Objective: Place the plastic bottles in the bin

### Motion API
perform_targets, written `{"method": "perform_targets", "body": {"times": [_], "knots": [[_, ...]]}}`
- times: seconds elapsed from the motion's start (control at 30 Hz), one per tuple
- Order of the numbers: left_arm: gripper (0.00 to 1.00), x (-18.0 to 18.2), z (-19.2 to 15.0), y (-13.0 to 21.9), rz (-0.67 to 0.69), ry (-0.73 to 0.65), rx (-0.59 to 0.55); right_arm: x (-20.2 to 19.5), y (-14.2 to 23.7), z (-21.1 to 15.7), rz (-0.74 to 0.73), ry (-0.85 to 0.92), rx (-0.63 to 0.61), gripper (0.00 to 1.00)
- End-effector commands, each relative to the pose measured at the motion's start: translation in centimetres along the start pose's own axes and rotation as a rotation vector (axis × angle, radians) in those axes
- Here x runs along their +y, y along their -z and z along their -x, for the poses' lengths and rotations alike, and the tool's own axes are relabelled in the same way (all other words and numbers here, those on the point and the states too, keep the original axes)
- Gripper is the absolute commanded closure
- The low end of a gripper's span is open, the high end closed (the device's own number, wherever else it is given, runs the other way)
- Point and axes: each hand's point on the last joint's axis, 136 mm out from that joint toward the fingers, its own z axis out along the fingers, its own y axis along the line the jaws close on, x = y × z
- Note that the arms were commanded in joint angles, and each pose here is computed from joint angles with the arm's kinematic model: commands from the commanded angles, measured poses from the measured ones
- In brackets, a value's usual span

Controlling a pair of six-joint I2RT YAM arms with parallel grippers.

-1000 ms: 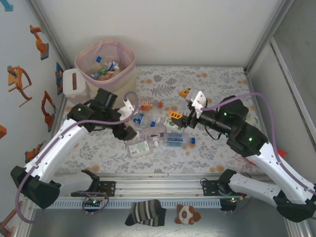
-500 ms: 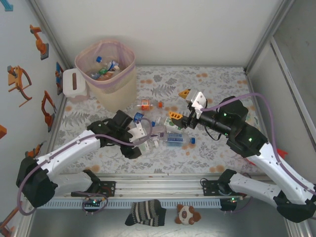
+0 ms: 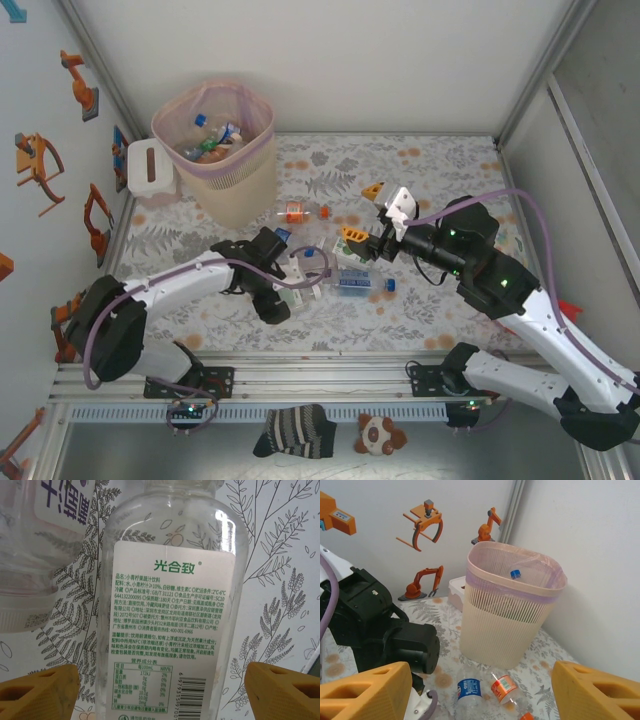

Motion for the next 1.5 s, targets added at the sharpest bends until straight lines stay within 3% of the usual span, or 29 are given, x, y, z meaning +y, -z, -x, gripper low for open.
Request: {"method": "perform_targets", "body": {"times": [0.0, 0.23, 0.37, 0.57, 0.73, 1.1, 1.47], "knots": [[0.14, -0.9, -0.8, -1.2, -0.062, -0.022, 0.050, -0.4, 0.2, 0.2, -0.026, 0.007, -0.006, 0.27], [0.18, -1.0, -1.7, -2.5, -0.091, -0.002, 0.130, -0.2, 0.4, 0.4, -0.014, 0.003, -0.022, 0.27], [0.24, -1.0, -2.2, -2.9, -0.095, 0.001, 0.167, 0.0, 0.5, 0.5, -0.009, 0.002, -0.026, 0.27], [0.36, -1.0, -2.3, -2.7, -0.099, -0.006, 0.186, 0.0, 0.4, 0.4, -0.006, 0.003, -0.028, 0.28], [0.37, -0.6, -2.2, -2.3, -0.075, -0.008, 0.185, 0.0, 0.3, 0.6, -0.002, 0.003, -0.030, 0.28], [0.48, -0.9, 0.8, 1.0, -0.075, -0.007, -0.028, -0.3, 0.6, 1.0, -0.021, 0.010, -0.039, 0.28], [0.51, 0.1, 3.1, 6.8, -0.011, 0.036, -0.295, -1.2, 0.9, 1.8, -0.070, 0.014, -0.062, 0.28]]}}
